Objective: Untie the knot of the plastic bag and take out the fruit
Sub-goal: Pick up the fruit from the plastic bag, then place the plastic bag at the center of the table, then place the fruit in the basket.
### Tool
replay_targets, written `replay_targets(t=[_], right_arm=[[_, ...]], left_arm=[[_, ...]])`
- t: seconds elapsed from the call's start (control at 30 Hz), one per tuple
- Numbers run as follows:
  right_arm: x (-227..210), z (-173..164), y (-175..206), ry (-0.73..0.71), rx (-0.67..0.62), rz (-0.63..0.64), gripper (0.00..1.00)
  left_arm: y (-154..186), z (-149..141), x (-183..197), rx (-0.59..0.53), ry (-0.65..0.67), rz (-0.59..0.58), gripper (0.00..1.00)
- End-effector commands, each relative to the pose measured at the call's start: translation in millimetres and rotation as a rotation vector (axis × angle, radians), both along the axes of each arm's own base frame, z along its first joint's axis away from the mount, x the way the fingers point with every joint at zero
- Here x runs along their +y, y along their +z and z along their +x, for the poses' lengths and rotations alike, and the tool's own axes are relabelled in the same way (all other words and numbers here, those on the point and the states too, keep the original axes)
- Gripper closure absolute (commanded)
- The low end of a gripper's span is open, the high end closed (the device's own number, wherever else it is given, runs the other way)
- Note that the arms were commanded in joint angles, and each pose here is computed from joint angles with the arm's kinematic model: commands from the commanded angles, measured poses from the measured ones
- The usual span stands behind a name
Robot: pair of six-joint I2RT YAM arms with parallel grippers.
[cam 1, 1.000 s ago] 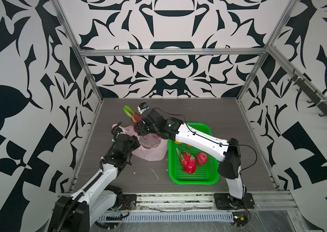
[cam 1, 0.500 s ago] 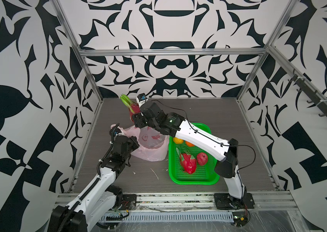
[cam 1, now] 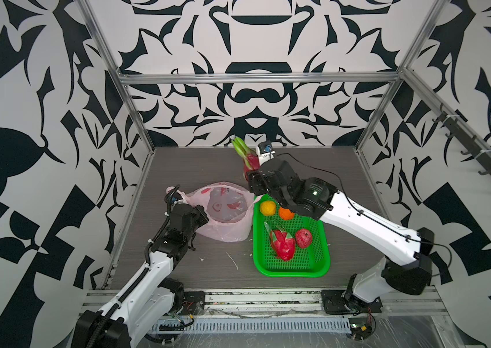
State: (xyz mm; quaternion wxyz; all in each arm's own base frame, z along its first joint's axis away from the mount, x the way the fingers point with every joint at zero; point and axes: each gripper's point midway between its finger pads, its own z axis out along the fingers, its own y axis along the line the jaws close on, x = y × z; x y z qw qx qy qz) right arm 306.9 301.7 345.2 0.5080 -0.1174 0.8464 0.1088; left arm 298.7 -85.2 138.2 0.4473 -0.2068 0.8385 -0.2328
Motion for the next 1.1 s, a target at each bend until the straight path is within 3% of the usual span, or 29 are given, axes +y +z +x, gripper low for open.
replay_targets(t=[0.0, 0.43, 1.07], right_arm=[[-37.5, -4.8, -7.1, -0.125, 0.003, 0.014, 0.90], [-89.9, -34.5, -75.8, -0.270, 0.154, -0.019, 0.90], [-155.1, -42.6, -144.7, -0.582, 0.303, 0.057, 0.90]], left_arm=[[12.0, 4.3, 2.1, -0.027, 0.007, 0.023, 1.00], [12.7, 0.4, 2.4, -0.025, -0.004, 0.033, 1.00], [11.7, -11.9, 1.6, -0.034, -0.018, -0.001, 1.00]])
